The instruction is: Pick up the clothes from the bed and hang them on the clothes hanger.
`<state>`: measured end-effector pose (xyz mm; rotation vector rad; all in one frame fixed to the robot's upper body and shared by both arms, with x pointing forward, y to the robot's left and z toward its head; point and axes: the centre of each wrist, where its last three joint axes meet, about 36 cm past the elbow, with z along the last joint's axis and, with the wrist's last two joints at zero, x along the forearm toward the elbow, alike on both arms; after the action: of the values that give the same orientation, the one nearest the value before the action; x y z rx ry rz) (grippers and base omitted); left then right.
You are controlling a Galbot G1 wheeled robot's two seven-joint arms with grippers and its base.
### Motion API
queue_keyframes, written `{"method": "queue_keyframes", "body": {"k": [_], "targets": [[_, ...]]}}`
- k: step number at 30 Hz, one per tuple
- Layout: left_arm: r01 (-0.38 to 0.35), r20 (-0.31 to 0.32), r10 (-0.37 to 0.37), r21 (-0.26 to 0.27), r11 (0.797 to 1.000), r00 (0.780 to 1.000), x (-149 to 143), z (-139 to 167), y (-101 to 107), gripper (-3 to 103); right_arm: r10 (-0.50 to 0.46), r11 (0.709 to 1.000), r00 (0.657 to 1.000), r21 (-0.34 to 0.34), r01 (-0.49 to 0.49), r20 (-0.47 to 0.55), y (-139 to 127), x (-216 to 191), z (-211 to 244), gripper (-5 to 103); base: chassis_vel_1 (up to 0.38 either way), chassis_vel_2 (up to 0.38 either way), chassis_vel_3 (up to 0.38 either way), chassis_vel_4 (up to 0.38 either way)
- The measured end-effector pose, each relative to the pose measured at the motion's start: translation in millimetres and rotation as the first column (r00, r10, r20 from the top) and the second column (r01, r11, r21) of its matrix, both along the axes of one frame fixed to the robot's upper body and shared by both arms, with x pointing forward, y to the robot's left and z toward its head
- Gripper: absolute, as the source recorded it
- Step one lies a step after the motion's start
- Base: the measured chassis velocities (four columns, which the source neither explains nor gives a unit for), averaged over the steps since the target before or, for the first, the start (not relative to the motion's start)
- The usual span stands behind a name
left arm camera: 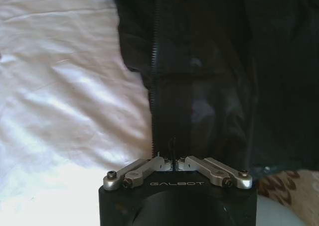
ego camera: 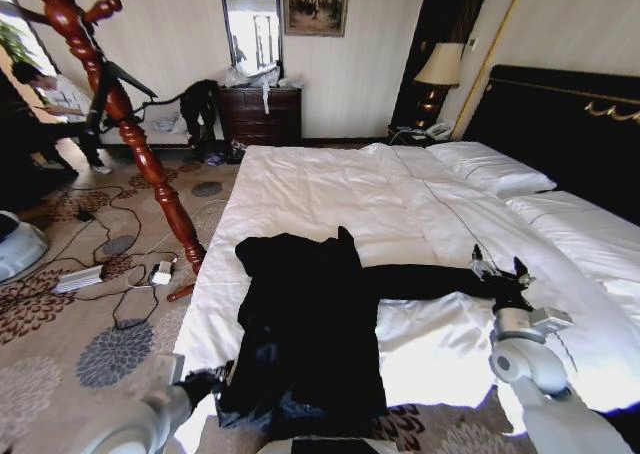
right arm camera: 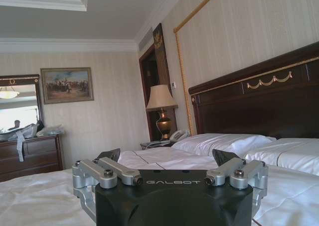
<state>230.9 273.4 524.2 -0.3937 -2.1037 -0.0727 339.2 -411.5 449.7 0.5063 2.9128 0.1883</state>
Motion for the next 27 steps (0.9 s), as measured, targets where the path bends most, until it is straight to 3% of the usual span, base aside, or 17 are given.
{"method": "queue_keyframes", "body": {"k": [1, 4, 7, 13, 16, 20, 21, 23, 26, 27], "targets": [[0.0, 0.0, 0.0, 0.0, 1.0, 1.0, 0.0, 0.0, 0.0, 0, 0.0, 1.0, 1.0, 0.0, 0.0, 0.0, 0.0, 0.0, 0.0, 100, 0.0, 0.0, 0.0, 0.0], [0.092, -0.071, -0.092, 0.001, 0.996, 0.993, 11.2, 8.2, 0.3, 0, -0.003, 1.0, 1.0, 0.004, 0.003, 0.0, 0.8, -0.2, -0.8, 100, 0.0, 0.0, 0.0, 0.0], [0.114, -0.087, -0.114, -0.006, 0.993, 0.99, 14.1, 10.0, -0.9, 0, -0.003, 1.0, 1.0, 0.006, 0.003, -0.001, 1.2, -0.8, -1.1, 100, 0.0, 0.0, 0.0, 0.0], [0.146, -0.129, -0.161, -0.12, 0.982, 0.978, 6.6, 0.4, -9.6, 0, -0.01, 1.0, 1.0, 0.006, 0.01, -0.005, 1.2, -3.3, -2.8, 100, 0.0, 0.0, 0.0, 0.0], [0.201, -0.115, -0.219, -0.15, 0.968, 0.969, 2.4, -3.9, -12.9, 0, -0.014, 1.0, 1.0, 0.007, 0.014, -0.008, 2.5, -2.6, -4.3, 100, 0.0, 0.0, 0.0, 0.0], [0.222, -0.112, -0.242, -0.169, 0.96, 0.964, 0.2, -5.9, -14.1, 0, -0.017, 1.0, 1.0, 0.01, 0.017, -0.012, 4.6, -2.6, -5.4, 100, 0.0, 0.0, 0.0, 0.0], [0.226, -0.114, -0.248, -0.177, 0.958, 0.962, -0.2, -6.2, -14.3, 6, -0.018, 1.0, 1.0, 0.008, 0.018, -0.013, 4.8, -3.0, -5.8, 100, 0.0, 0.0, 0.0, 0.0], [0.229, -0.115, -0.252, -0.183, 0.956, 0.961, -0.2, -6.3, -14.3, 6, -0.019, 1.0, 1.0, 0.008, 0.019, -0.014, 4.7, -3.5, -6.2, 100, 0.0, 0.0, 0.0, 0.0], [0.238, -0.104, -0.266, -0.229, 0.944, 0.958, 2.6, -4.4, -13.9, 22, -0.027, 1.0, 0.999, 0.004, 0.027, -0.017, 2.5, -5.5, -6.6, 100, 0.0, 0.0, 0.0, 0.0], [0.238, -0.104, -0.266, -0.229, 0.944, 0.958, 2.6, -4.4, -13.9, 22, -0.027, 1.0, 0.999, 0.004, 0.027, -0.017, 2.5, -5.5, -6.6, 100, 0.0, 0.0, 0.0, 0.0]]}}
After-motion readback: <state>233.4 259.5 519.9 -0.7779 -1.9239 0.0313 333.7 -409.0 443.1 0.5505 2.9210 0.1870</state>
